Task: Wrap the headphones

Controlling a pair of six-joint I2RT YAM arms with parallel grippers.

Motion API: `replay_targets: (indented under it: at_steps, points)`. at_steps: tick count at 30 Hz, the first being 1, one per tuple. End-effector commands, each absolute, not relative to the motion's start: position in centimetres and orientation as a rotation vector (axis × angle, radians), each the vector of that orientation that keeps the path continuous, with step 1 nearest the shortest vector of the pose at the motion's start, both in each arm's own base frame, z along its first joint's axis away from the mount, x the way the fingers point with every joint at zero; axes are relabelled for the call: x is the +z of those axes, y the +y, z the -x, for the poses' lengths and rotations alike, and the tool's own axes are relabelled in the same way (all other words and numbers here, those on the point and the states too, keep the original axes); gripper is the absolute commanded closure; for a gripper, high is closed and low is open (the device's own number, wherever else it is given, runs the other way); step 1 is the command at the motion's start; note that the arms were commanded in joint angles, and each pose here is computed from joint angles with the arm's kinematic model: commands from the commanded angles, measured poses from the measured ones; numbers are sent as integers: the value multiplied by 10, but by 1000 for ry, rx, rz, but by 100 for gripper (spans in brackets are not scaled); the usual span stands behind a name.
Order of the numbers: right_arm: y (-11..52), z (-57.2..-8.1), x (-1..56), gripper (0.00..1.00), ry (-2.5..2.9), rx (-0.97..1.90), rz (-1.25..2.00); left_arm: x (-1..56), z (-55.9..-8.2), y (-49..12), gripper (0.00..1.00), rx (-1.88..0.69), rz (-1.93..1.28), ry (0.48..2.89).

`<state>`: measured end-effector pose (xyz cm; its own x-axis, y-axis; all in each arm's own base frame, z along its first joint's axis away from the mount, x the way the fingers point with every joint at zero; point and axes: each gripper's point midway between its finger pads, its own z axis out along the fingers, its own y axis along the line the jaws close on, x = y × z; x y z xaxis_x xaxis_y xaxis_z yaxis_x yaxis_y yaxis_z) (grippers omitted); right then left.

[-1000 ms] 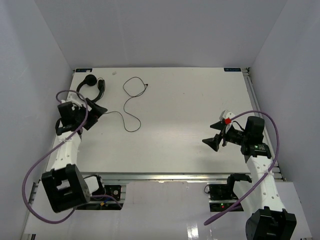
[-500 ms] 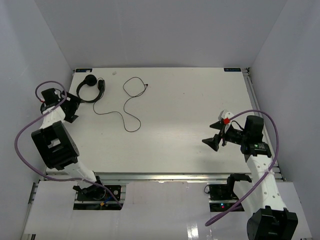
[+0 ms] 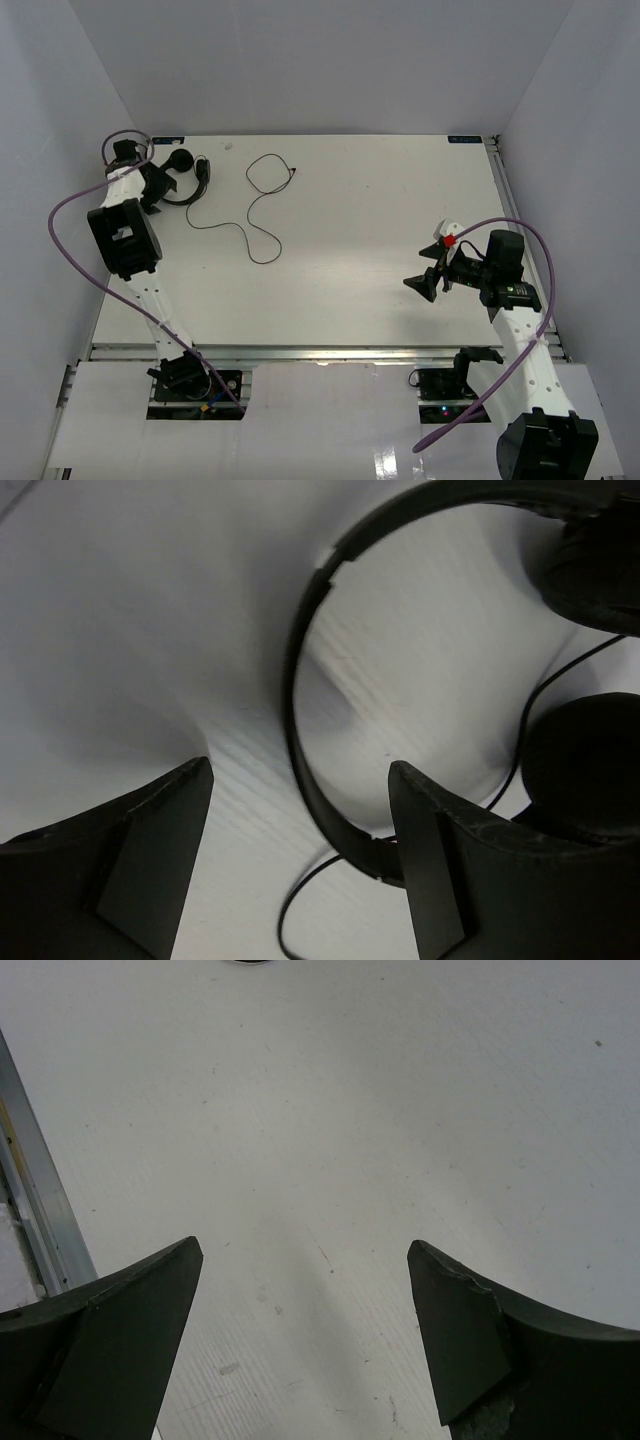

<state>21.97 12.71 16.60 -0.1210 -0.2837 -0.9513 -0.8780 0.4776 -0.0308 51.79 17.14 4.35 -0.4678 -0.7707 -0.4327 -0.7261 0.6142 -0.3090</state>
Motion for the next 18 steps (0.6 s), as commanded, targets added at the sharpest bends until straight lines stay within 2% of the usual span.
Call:
replay_targets:
  at_steps: [1, 11, 18]
  points:
    - [128, -224, 181, 10, 1619, 668, 1040, 68, -530, 175, 20, -4, 1148, 2280]
    - [128, -225, 181, 10, 1623, 664, 1042, 43, -534, 173, 43, 64, 1179, 2325]
    - [128, -226, 181, 10, 1627, 662, 1042, 35, -533, 177, 46, 133, 1117, 2375]
